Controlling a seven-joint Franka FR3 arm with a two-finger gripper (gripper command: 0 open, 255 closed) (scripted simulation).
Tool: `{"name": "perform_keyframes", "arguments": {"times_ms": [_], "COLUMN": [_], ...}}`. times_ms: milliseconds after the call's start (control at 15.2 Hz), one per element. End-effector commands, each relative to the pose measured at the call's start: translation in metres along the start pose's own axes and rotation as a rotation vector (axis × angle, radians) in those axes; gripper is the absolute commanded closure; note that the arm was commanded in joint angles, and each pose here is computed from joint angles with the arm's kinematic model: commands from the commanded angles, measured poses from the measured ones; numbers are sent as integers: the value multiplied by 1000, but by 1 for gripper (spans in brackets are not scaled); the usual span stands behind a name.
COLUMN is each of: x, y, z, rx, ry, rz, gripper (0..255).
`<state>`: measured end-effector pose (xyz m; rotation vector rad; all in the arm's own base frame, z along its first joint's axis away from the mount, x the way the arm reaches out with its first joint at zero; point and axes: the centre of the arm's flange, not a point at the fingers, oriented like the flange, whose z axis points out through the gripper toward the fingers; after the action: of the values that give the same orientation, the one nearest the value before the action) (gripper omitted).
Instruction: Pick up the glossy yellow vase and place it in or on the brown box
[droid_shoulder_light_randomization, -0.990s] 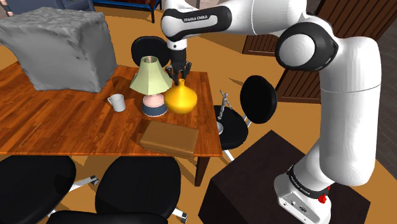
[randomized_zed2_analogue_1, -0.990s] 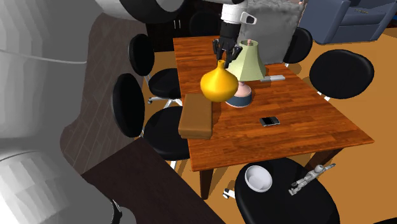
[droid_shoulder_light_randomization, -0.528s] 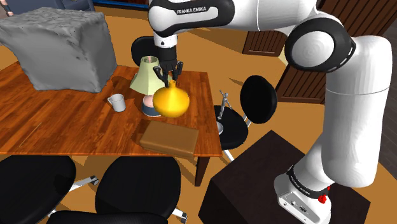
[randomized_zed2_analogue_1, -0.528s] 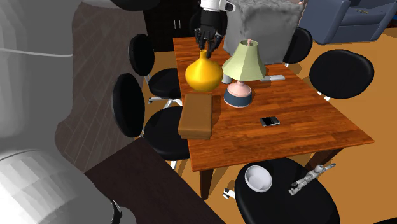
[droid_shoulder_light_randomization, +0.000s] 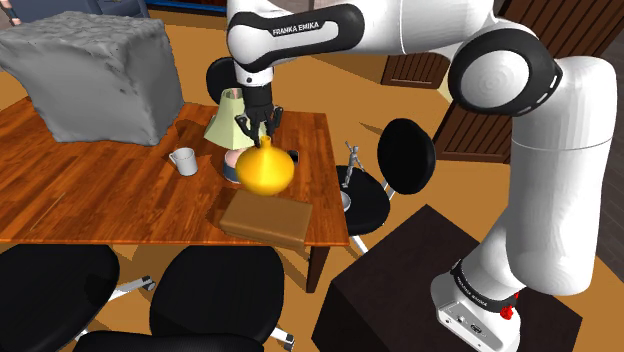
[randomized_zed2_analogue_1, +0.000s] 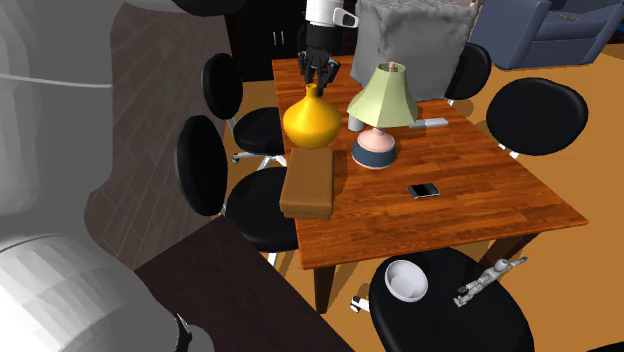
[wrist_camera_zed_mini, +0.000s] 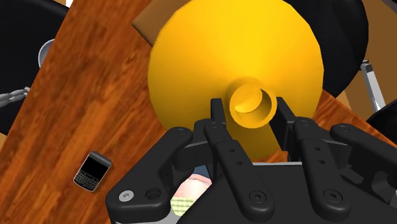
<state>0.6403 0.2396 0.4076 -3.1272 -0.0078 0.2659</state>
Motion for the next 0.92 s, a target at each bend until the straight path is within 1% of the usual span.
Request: {"name": "perform_keyframes", "arguments": {"times_ms": [0,858], "x": [1,13], "y": [0,0], "z": [9,77], "rx": [1,1], "ry": [2,2], "rz": [0,0], "gripper": [255,255]}}
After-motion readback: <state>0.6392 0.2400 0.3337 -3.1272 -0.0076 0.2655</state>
